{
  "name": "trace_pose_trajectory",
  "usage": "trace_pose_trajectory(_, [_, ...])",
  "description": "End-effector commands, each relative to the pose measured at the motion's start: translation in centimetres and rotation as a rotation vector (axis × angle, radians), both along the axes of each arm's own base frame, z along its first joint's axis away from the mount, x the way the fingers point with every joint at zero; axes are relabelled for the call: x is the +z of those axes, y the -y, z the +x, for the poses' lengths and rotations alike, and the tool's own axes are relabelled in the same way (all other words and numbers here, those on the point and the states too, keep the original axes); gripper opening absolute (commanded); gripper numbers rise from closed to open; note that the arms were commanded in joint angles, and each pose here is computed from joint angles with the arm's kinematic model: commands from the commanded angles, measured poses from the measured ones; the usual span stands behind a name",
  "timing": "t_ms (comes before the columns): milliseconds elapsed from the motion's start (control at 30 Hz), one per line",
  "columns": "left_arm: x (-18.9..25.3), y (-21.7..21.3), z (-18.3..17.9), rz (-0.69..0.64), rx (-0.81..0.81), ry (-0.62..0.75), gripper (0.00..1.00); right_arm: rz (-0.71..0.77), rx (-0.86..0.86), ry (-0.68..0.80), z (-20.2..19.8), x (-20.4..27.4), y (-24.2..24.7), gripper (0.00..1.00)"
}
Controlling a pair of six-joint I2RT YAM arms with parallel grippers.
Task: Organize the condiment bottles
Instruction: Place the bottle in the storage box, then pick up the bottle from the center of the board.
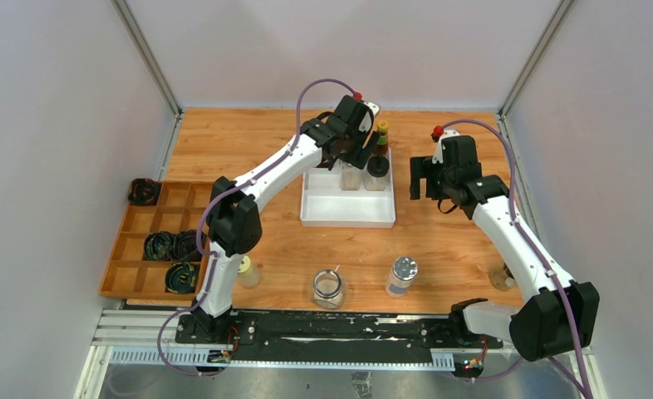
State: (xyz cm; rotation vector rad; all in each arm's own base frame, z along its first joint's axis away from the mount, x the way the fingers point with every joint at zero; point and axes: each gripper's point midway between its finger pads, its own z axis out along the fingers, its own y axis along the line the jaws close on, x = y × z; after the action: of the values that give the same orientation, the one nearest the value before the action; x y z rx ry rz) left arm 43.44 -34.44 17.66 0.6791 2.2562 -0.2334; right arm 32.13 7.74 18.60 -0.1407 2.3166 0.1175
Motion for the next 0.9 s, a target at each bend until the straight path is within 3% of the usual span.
trace_pose_trajectory(0, [0.1,0.8,0.8,-0.007,-0.001,0.046,0.73,0.001,-0.003,0.005,-0.3,0.0,0.5,0.93])
trace_pose_trajectory(333, [-0.6,0.3,0.8,0.015,0.018,0.04,0.88,0.006,-0.006,0.009,-0.3,0.1,0.5,0.93])
trace_pose_trajectory(567, [2.6,-0.1,0.1,-0.022,0.015,0.074,0.91,0.035,0.019,0.006,-0.4,0.2,-0.2,0.94])
trace_pose_trajectory(867, [6.0,-3.5,-6.5,-0.072,0.016,0.014,0.91,0.054,0.028,0.02,-0.9,1.4,-0.4,0.94])
